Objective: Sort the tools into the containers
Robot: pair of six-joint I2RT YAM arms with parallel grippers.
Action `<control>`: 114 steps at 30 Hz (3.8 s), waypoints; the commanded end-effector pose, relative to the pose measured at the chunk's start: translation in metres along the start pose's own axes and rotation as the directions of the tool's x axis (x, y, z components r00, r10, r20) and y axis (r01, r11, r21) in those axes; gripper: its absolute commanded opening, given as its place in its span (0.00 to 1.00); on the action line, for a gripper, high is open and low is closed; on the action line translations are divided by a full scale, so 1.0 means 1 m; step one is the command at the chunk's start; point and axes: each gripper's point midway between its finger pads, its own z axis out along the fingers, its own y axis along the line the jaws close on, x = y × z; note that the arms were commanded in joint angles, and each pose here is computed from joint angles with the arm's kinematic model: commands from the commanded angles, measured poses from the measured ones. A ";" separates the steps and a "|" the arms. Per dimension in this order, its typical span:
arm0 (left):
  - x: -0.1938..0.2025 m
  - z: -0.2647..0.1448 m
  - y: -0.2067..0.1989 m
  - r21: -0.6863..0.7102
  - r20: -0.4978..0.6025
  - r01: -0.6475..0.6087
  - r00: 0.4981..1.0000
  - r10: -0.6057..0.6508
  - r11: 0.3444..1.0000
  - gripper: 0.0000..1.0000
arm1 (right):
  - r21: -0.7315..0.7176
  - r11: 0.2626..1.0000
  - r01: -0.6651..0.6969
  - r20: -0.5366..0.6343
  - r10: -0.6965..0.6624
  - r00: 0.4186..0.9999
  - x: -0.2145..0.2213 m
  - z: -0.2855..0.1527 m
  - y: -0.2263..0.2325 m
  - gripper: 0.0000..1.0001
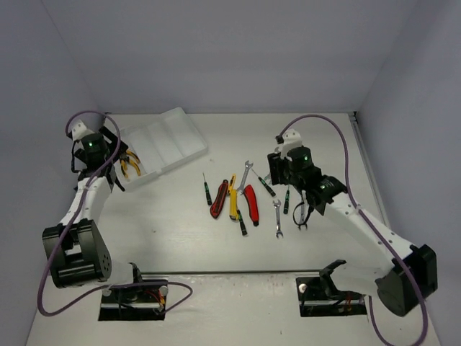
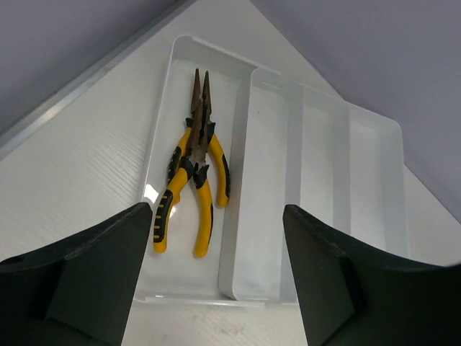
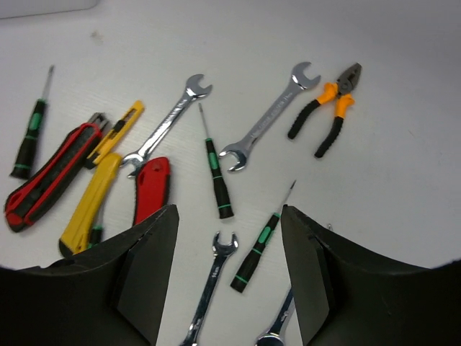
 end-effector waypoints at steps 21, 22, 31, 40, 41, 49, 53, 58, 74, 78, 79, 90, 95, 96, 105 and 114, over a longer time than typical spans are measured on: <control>0.084 -0.220 -0.077 0.610 -0.235 -0.246 0.852 0.468 0.753 0.77 | 0.326 0.881 -0.344 -0.179 0.415 0.892 0.059 0.192 -0.126 0.36; 0.084 -0.223 -0.075 0.613 -0.234 -0.250 0.848 0.475 0.750 0.78 | 0.330 0.879 -0.344 -0.187 0.419 0.889 0.064 0.197 -0.127 0.35; 0.076 -0.247 -0.078 0.650 -0.222 -0.240 0.847 0.482 0.721 0.78 | 0.423 0.853 -0.304 -0.211 0.420 0.883 0.089 0.206 -0.141 0.09; 0.076 -0.259 -0.102 0.707 -0.230 -0.205 0.838 0.495 0.677 0.78 | 0.344 0.897 -0.276 -0.112 0.331 0.937 0.029 0.174 -0.139 0.00; 0.078 -0.262 -0.107 0.720 -0.232 -0.201 0.832 0.503 0.664 0.78 | 0.321 0.905 -0.278 -0.080 0.318 0.945 0.015 0.161 -0.136 0.00; 0.086 -0.290 -0.170 0.817 -0.255 -0.079 0.839 0.480 0.571 0.78 | 0.034 0.984 -0.174 0.110 0.169 0.979 -0.054 0.073 -0.059 0.00; 0.100 -0.303 -0.202 0.851 -0.250 -0.066 0.822 0.512 0.521 0.78 | -0.145 0.986 -0.078 0.195 0.105 0.975 -0.075 0.032 0.005 0.00; 0.108 -0.318 -0.236 0.895 -0.233 -0.021 0.829 0.508 0.445 0.78 | -0.317 0.948 0.000 0.289 0.096 0.953 -0.085 -0.011 0.066 0.00; 0.142 -0.304 -0.255 0.865 -0.298 0.049 0.850 0.434 0.498 0.66 | -0.492 0.869 0.055 0.341 0.134 0.930 -0.085 -0.054 0.139 0.00; 0.151 -0.299 -0.252 0.856 -0.309 0.041 0.840 0.446 0.516 0.57 | -0.503 0.863 0.055 0.347 0.143 0.927 -0.087 -0.058 0.142 0.00; 0.153 -0.298 -0.252 0.855 -0.311 0.041 0.838 0.448 0.517 0.54 | -0.506 0.861 0.055 0.348 0.145 0.926 -0.087 -0.059 0.143 0.00; 0.160 -0.304 -0.257 0.887 -0.295 0.046 0.821 0.488 0.459 0.00 | -0.521 0.852 0.059 0.354 0.153 0.922 -0.089 -0.060 0.150 0.00; 0.151 -0.283 -0.246 0.853 -0.266 -0.027 0.837 0.478 0.521 0.00 | -0.490 0.871 0.043 0.348 0.150 0.925 -0.085 -0.054 0.144 0.41; 0.146 -0.276 -0.242 0.840 -0.262 -0.041 0.843 0.470 0.541 0.00 | -0.477 0.878 0.033 0.349 0.155 0.924 -0.085 -0.053 0.141 0.52; 0.069 -0.175 -0.163 0.624 -0.233 -0.178 0.887 0.399 0.761 0.00 | -0.301 0.953 -0.014 0.361 0.127 0.924 -0.071 -0.050 0.096 0.77; 0.010 -0.063 -0.065 0.324 -0.346 -0.173 0.894 0.286 0.930 0.00 | -0.258 0.966 -0.014 0.304 0.095 0.948 -0.032 -0.039 0.081 0.77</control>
